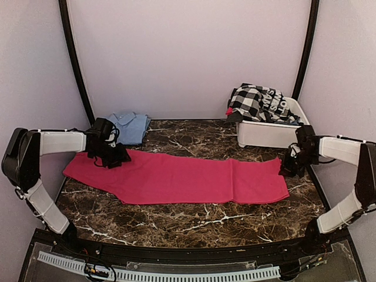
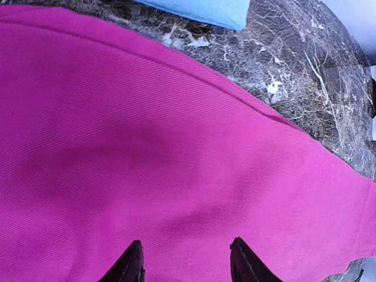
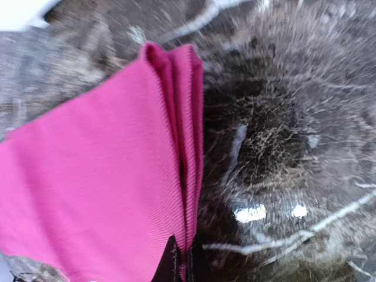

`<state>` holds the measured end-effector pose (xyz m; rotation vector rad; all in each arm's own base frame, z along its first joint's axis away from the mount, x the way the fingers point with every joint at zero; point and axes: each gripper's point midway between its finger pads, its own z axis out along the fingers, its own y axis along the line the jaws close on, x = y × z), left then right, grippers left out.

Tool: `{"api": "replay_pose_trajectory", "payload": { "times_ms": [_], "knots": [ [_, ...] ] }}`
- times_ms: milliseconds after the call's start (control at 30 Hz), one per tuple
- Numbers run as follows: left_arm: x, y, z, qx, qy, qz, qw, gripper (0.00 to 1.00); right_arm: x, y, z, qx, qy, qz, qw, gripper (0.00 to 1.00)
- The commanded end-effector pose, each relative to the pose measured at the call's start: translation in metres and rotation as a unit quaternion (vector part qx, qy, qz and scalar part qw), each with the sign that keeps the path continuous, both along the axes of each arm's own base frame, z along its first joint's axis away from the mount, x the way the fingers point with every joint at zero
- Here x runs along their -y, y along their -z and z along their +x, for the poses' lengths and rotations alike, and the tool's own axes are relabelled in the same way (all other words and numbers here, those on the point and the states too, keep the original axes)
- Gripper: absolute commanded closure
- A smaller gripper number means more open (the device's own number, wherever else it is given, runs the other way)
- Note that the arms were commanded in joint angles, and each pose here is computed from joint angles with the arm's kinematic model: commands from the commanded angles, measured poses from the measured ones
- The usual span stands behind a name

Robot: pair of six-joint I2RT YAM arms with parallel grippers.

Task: Fold and stack the mixed laundry pile
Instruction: Pick up the rectangle-folded trousers from the center of the board, then fold the rectangle-folded trousers at the center of the board.

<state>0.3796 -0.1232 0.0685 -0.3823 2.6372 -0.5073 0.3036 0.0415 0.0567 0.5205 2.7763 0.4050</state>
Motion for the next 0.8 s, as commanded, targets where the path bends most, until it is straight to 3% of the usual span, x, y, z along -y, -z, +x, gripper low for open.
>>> {"api": "replay_pose_trajectory", "payload": {
  "times_ms": [0, 400, 567, 767],
  "knots": [
    [-0.006, -0.025, -0.002, 0.024, 0.004, 0.021, 0.999, 0.51, 0.023, -0.058, 0.007, 0.065, 0.032, 0.003, 0.997, 1.00],
    [-0.010, -0.040, -0.004, 0.029, -0.011, 0.025, 0.999, 0.43, 0.080, -0.167, -0.019, 0.178, 0.140, -0.026, 0.974, 1.00],
    [-0.011, -0.045, -0.005, 0.035, -0.009, 0.025, 0.999, 0.38, 0.019, -0.190, 0.004, 0.211, 0.046, 0.106, 0.971, 1.00],
    [-0.010, -0.048, -0.005, 0.039, -0.010, 0.018, 0.999, 0.35, -0.106, -0.201, 0.026, 0.217, -0.110, 0.173, 0.954, 1.00]
  ]
}}
